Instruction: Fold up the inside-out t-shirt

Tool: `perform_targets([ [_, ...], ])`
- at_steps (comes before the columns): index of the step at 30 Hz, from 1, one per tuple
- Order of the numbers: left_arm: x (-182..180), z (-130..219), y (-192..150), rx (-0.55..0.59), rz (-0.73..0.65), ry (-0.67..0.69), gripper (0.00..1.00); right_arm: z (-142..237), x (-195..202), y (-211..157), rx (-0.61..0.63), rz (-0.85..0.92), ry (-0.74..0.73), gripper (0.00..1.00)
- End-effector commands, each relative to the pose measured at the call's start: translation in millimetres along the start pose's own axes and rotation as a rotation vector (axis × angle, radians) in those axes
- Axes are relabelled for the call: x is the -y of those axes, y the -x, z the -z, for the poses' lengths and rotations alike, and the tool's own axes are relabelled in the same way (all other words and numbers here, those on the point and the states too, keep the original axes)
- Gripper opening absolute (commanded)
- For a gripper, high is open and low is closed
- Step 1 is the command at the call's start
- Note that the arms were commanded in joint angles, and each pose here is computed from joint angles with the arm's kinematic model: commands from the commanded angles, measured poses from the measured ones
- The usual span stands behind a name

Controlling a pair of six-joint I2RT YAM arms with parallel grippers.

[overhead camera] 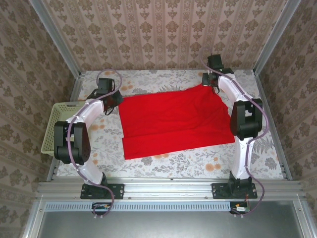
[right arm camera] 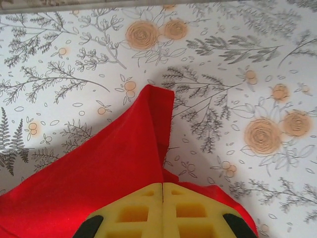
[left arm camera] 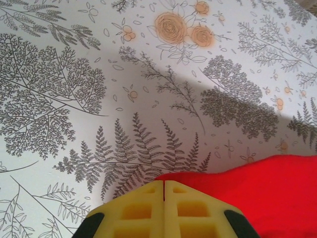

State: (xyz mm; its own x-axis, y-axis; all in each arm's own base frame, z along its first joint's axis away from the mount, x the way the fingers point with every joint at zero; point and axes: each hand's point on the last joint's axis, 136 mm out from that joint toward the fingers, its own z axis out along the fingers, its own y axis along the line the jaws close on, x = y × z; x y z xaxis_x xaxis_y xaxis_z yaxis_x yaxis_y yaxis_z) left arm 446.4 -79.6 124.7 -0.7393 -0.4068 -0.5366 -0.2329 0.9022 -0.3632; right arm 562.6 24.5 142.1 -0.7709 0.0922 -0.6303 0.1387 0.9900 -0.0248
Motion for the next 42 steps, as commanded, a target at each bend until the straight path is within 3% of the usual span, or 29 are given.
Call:
perform_targets([
  [1,1,4,12,0.041,-0.009,-0.045,0.0,6,12,18,0.061,-0.006,-0.036,0.0],
  [4,1,-9,13,0.016,-0.018,-0.054,0.0,-12,6,7,-0.007,-0.004,0.005,0.04],
  [7,2,-17,10,-0.019,-0.025,-0.056,0.0,-16,-8,-6,-0.053,0.008,0.039,0.0],
  [11,4,-19,1,-0.036,-0.008,-0.082,0.0,-5,-21,-17,-0.018,0.028,0.066,0.02],
  [17,-15,-27,-11,-0.089,-0.031,0.014,0.0,-10,-32,-50,-0.122,0.078,0.116,0.39],
  [19,-20,-26,-16,-0.091,-0.028,0.024,0.0,-5,-32,-51,-0.117,0.067,0.121,0.45],
  [24,-25,-24,-30,-0.109,-0.022,0.013,0.0,-2,-15,-26,-0.085,-0.068,0.166,0.43],
  [28,-29,-22,-38,-0.116,-0.01,0.016,0.0,-28,6,-21,-0.149,-0.14,0.116,0.45],
  [33,-36,-22,-43,-0.129,0.01,0.049,0.0,-23,23,-46,-0.219,-0.179,0.025,0.49],
  [37,-34,-28,-40,-0.149,0.002,0.051,0.0,12,29,-66,-0.183,-0.226,0.03,0.56],
  [42,-32,-39,-35,-0.162,0.006,0.062,0.0,36,20,-113,-0.241,-0.344,0.092,0.59],
])
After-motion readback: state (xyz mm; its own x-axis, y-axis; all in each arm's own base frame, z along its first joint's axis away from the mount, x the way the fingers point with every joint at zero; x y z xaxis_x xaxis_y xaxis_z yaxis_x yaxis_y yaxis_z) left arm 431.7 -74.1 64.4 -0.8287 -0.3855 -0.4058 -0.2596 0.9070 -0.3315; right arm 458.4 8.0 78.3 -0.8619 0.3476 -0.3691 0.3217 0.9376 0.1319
